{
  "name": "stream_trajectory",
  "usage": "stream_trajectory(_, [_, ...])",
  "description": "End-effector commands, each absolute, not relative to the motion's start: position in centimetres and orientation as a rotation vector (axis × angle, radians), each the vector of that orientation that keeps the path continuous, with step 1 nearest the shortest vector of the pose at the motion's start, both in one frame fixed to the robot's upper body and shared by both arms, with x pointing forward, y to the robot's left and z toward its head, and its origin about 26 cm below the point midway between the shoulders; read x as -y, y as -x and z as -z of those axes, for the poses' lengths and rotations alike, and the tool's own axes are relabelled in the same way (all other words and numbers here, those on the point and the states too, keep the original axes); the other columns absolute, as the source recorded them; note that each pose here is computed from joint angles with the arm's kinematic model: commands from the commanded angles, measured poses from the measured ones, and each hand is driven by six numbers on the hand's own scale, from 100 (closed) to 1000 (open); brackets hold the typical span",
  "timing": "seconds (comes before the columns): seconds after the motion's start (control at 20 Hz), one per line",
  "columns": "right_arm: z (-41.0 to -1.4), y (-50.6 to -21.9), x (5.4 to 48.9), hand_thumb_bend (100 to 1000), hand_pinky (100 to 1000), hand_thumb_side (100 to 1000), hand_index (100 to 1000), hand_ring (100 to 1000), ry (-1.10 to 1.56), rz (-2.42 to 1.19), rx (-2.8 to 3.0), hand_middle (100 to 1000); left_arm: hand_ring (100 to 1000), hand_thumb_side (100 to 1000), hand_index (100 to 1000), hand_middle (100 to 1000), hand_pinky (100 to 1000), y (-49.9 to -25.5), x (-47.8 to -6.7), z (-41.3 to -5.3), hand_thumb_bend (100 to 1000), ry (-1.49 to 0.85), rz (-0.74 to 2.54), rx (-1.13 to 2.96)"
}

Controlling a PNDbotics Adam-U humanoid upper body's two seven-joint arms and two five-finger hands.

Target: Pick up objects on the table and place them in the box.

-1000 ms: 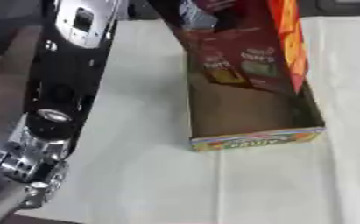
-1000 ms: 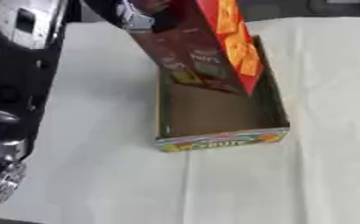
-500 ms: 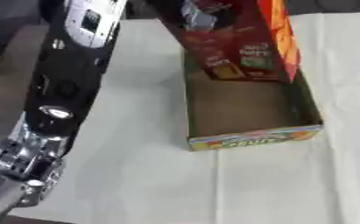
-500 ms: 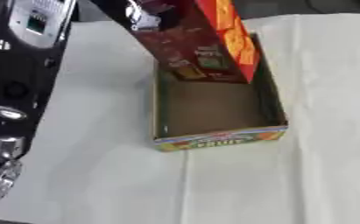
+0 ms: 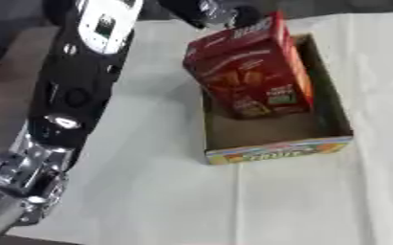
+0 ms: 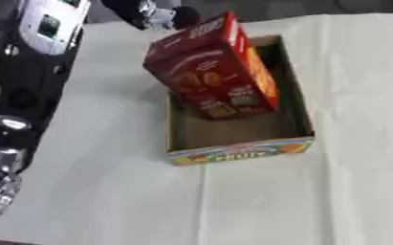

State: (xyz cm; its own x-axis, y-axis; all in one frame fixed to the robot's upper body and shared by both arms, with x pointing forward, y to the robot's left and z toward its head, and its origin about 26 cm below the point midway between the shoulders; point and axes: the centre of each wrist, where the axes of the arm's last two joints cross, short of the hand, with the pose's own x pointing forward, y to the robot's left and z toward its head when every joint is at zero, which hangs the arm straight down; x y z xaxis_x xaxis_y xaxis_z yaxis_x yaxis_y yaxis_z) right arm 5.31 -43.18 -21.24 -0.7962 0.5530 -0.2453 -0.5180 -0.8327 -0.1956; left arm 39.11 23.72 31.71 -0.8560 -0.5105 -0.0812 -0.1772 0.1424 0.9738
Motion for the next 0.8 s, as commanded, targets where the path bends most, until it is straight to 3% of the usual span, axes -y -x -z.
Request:
stream_trajectory(0.05, [20.6, -4.8, 44.7, 100, 463, 1000, 755, 588, 0.395, -2.527, 0.119, 651, 1000, 936, 1000, 1000, 1000, -39.2, -24.5, -32.8, 529, -0.709, 2.222, 1.942])
stream_trajectory(0.1, [20.6, -4.8, 44.7, 100, 463, 1000, 755, 588, 0.394, -2.528, 0.120, 652, 1000, 936, 1000, 1000, 1000, -39.3, -24.5, -32.7, 567, -0.708, 2.231, 1.934])
stream_trajectory(0.25, [20.6, -4.8, 44.6, 100, 463, 1000, 755, 588, 0.390, -2.527, 0.123, 652, 1000, 948, 1000, 1000, 1000, -39.6, -24.7, -32.6, 542, -0.712, 2.244, 1.919])
stream_trajectory(0.45, [20.6, -4.7, 44.5, 100, 463, 1000, 755, 588, 0.386, -2.527, 0.125, 652, 1000, 938, 1000, 1000, 1000, -39.5, -25.0, -32.8, 321, -0.709, 2.193, 1.968])
stream_trajectory(0.5, [20.6, -4.7, 44.5, 100, 463, 1000, 755, 588, 0.386, -2.527, 0.126, 651, 979, 888, 1000, 980, 899, -39.4, -25.1, -33.0, 199, -0.705, 2.156, 2.012])
stream_trajectory(0.55, [20.7, -4.8, 44.5, 100, 463, 1000, 755, 588, 0.386, -2.527, 0.127, 651, 921, 779, 1000, 945, 795, -39.1, -25.4, -33.1, 100, -0.685, 2.051, 2.134])
stream_trajectory(0.6, [20.7, -4.8, 44.5, 100, 463, 1000, 755, 588, 0.386, -2.527, 0.128, 652, 877, 755, 978, 913, 730, -39.0, -25.5, -33.2, 100, -0.657, 1.946, 2.247])
stream_trajectory(0.65, [20.7, -4.8, 44.4, 100, 463, 1000, 755, 589, 0.387, -2.526, 0.130, 652, 840, 591, 944, 876, 678, -38.7, -25.5, -33.0, 100, -0.573, 1.770, 2.440])
stream_trajectory(0.8, [20.7, -4.8, 44.4, 100, 462, 1000, 754, 588, 0.390, -2.523, 0.134, 651, 803, 687, 889, 826, 639, -38.0, -25.7, -32.4, 100, -0.232, 1.237, 2.892])
